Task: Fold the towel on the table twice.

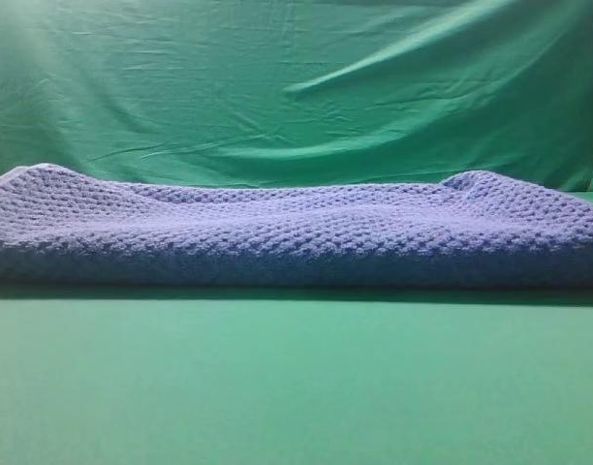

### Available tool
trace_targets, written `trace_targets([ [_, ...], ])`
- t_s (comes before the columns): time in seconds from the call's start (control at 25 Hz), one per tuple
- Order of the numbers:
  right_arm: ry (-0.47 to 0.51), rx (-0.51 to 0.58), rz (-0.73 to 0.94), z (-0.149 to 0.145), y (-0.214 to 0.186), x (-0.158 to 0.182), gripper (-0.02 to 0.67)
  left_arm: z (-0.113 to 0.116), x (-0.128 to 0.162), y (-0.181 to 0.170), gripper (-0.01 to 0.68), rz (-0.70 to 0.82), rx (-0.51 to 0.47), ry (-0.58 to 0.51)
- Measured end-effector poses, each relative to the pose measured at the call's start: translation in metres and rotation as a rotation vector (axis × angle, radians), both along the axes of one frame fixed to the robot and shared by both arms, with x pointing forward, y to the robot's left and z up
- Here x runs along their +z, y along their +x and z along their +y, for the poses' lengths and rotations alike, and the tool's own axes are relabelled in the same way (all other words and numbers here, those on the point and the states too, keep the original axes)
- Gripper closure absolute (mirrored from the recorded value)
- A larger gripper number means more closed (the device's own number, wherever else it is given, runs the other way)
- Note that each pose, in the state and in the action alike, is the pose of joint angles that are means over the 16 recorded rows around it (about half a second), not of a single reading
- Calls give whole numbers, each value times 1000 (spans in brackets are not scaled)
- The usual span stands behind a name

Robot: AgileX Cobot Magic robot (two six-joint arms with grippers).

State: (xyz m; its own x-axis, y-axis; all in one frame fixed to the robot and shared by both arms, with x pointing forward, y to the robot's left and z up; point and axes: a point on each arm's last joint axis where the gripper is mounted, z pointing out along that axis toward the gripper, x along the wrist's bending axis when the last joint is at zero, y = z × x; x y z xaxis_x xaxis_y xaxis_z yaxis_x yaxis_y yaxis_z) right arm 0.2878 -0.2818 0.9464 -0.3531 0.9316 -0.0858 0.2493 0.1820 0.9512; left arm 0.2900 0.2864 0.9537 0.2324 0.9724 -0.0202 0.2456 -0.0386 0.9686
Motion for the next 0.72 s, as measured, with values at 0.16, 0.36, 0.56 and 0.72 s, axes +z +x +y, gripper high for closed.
trace_targets([
  [0.16,0,-55,0,-3,1,0,549,3,0,1,603,0,52,0],
  [0.36,0,-154,0,-8,2,0,549,6,0,1,603,0,114,0],
  [0.56,0,-250,0,-13,3,0,549,8,0,1,603,0,145,0],
  [0.72,0,-297,0,-15,3,0,549,8,0,1,603,0,146,0],
])
